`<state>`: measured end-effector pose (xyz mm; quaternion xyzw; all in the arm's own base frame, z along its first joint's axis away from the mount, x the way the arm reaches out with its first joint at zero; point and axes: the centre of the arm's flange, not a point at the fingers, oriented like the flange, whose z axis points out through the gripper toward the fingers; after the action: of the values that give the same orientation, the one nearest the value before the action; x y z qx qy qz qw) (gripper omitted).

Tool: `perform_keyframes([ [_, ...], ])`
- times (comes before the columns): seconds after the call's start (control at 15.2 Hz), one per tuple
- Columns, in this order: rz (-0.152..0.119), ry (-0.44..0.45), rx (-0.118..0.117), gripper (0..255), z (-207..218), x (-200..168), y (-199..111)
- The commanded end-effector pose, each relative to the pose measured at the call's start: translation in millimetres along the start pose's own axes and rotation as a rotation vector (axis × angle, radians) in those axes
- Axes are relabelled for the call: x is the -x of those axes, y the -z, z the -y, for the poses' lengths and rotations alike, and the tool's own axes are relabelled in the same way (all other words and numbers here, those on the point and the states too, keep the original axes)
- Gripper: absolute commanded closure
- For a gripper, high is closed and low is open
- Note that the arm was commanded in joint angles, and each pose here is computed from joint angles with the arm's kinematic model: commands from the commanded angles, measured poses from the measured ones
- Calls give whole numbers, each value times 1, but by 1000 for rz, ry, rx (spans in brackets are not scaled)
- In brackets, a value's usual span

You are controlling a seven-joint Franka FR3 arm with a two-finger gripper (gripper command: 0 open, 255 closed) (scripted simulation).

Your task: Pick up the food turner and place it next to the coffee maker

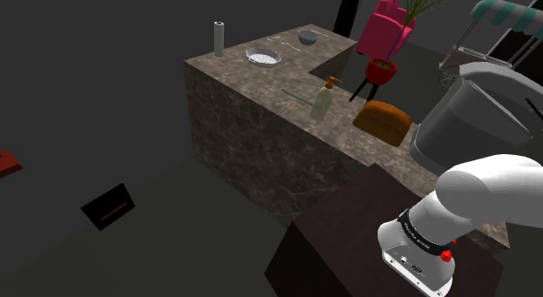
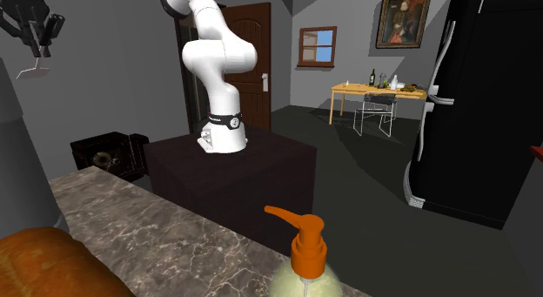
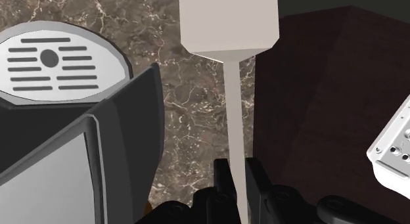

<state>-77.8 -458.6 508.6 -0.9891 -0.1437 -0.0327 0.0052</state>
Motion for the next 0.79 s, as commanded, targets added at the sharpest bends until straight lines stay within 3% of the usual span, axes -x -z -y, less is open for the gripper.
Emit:
perform_keyframes([
  [0.0,0,0,0,255,0,1,-11],
  [0.73,0,0,0,255,0,5,-69],
])
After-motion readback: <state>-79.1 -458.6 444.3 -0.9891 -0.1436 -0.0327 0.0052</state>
